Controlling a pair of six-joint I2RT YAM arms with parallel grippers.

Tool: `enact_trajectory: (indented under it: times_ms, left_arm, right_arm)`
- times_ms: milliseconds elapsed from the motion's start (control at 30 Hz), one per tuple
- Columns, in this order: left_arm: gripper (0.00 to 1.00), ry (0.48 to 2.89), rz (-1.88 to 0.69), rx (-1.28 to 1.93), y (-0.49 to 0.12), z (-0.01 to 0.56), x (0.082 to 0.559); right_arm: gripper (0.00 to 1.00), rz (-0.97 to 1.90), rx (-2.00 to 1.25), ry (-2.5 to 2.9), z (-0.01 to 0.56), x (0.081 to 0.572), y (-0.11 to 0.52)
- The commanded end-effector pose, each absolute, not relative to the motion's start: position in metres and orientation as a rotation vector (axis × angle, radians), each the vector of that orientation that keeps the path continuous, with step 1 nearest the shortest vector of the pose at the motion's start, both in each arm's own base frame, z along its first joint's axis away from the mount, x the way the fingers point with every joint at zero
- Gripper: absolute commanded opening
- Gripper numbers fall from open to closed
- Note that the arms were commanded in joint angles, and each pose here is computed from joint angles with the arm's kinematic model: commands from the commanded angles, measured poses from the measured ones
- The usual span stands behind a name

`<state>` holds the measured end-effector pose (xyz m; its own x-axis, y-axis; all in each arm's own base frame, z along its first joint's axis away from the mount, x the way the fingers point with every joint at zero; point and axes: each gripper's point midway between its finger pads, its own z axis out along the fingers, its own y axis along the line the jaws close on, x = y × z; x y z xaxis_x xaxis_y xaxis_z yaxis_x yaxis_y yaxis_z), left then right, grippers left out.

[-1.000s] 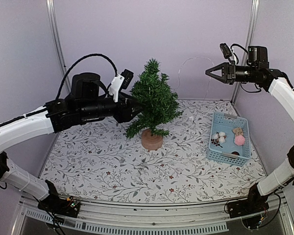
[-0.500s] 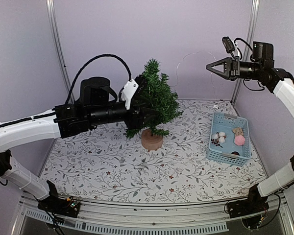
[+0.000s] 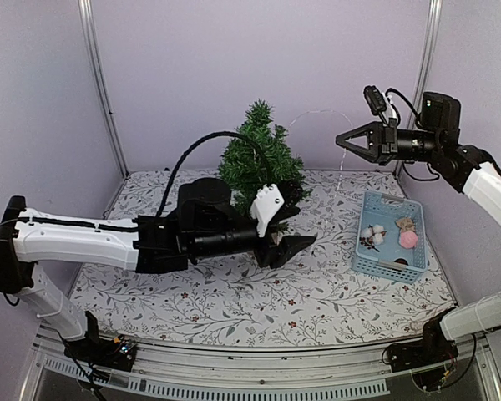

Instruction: Decorate the small christmas tree

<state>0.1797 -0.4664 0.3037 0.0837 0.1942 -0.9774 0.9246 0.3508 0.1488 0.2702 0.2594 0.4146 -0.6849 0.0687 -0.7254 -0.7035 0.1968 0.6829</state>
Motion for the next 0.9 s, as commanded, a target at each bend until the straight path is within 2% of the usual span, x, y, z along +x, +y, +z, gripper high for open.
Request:
enact_trajectory:
  times_ms: [0, 333, 633, 667, 733, 867]
  left_arm:
    - [0.70, 1.343, -0.750, 0.985, -0.481, 0.310, 0.182]
    - [0.63, 1.341, -0.768, 0.951, -0.517, 0.290, 0.190]
    - [0.52, 1.390, -0.706, 0.859, -0.526, 0.280, 0.213]
    - [0.50, 1.380, -0.718, 0.868, -0.529, 0.280, 0.211]
    - [0.38, 1.354, -0.754, 0.900, -0.537, 0.281, 0.207]
    - [0.05, 1.325, -0.796, 0.925, -0.544, 0.284, 0.201]
  right_arm:
    - [0.00, 1.599, -0.485, 1.792, 0.428, 0.264, 0.257]
    - [0.00, 1.593, -0.402, 1.812, 0.423, 0.255, 0.251]
    - [0.00, 1.635, -0.444, 1.781, 0.429, 0.244, 0.255]
    - [0.00, 1.645, -0.455, 1.779, 0.429, 0.242, 0.256]
    - [0.00, 1.656, -0.473, 1.776, 0.429, 0.239, 0.259]
    - [0.00, 1.662, -0.495, 1.761, 0.433, 0.236, 0.260]
